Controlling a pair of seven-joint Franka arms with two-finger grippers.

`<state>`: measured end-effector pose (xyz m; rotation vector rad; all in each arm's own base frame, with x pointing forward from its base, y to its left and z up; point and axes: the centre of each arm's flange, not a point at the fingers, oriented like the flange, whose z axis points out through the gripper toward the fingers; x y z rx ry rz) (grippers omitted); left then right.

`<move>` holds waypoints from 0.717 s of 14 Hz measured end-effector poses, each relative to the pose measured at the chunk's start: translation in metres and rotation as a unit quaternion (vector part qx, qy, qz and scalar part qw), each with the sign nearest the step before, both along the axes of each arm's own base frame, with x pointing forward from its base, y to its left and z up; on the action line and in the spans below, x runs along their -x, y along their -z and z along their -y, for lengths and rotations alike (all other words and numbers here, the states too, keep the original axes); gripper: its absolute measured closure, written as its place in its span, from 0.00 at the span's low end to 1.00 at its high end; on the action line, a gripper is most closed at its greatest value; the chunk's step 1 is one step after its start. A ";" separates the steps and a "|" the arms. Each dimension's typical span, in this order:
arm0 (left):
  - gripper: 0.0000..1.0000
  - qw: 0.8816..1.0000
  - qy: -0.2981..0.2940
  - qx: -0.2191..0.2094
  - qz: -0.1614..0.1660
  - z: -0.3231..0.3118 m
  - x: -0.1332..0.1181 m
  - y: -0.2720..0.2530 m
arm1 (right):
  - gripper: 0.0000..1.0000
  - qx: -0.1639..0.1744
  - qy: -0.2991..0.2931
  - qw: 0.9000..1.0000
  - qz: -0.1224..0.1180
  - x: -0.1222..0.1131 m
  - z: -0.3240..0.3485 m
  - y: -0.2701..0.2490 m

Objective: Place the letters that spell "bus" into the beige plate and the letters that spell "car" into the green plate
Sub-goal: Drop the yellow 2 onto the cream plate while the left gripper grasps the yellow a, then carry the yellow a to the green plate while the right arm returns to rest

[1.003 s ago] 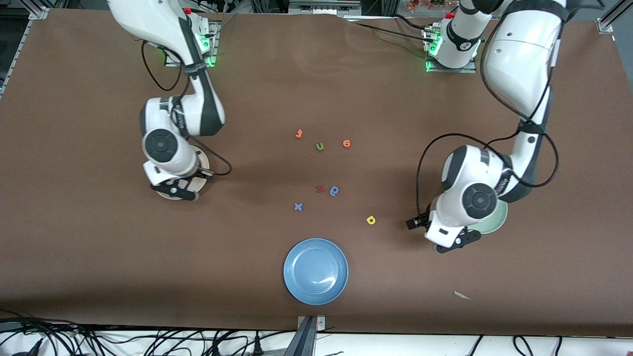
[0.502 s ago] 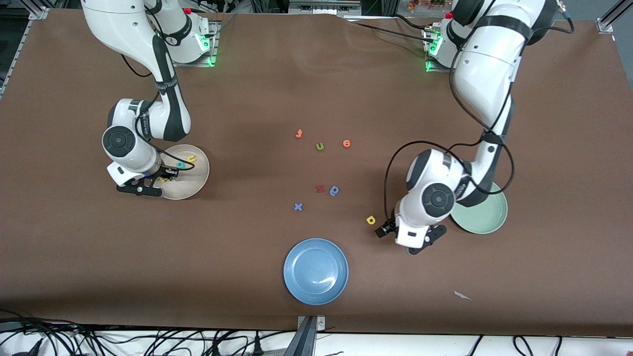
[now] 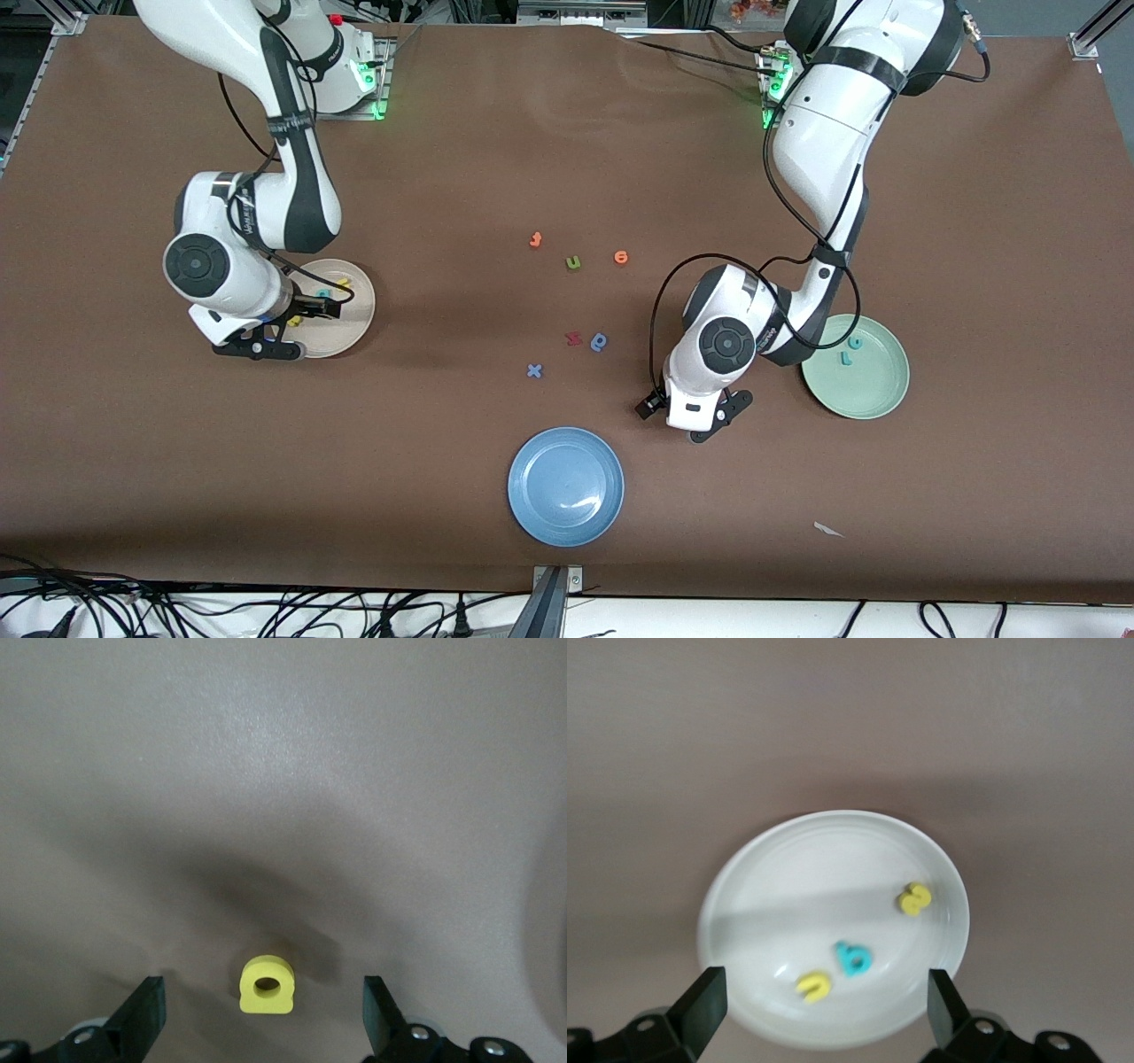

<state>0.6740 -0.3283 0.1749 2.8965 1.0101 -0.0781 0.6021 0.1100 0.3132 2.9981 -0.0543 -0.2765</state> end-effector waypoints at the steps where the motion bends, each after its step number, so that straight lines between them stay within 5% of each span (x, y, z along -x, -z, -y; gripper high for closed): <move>1: 0.12 1.000 0.000 0.000 -0.001 0.002 0.001 0.001 | 0.00 -0.003 -0.005 1.000 -0.012 -0.005 -0.010 -0.023; 3: 0.17 1.000 -0.001 -0.001 -0.002 0.003 0.002 0.002 | 0.00 -0.008 -0.013 1.000 -0.022 -0.013 -0.026 -0.062; 7: 0.30 1.000 -0.004 -0.003 -0.003 0.000 0.001 0.005 | 0.00 -0.022 -0.040 0.999 0.017 -0.026 -0.061 -0.127; 9: 0.49 1.000 -0.006 -0.005 -0.001 -0.003 -0.002 0.003 | 0.00 -0.032 -0.046 0.998 0.031 -0.024 -0.067 -0.155; 10: 0.49 1.000 -0.006 -0.005 -0.001 -0.003 -0.002 0.003 | 0.00 -0.041 -0.043 0.997 0.044 -0.024 -0.059 -0.172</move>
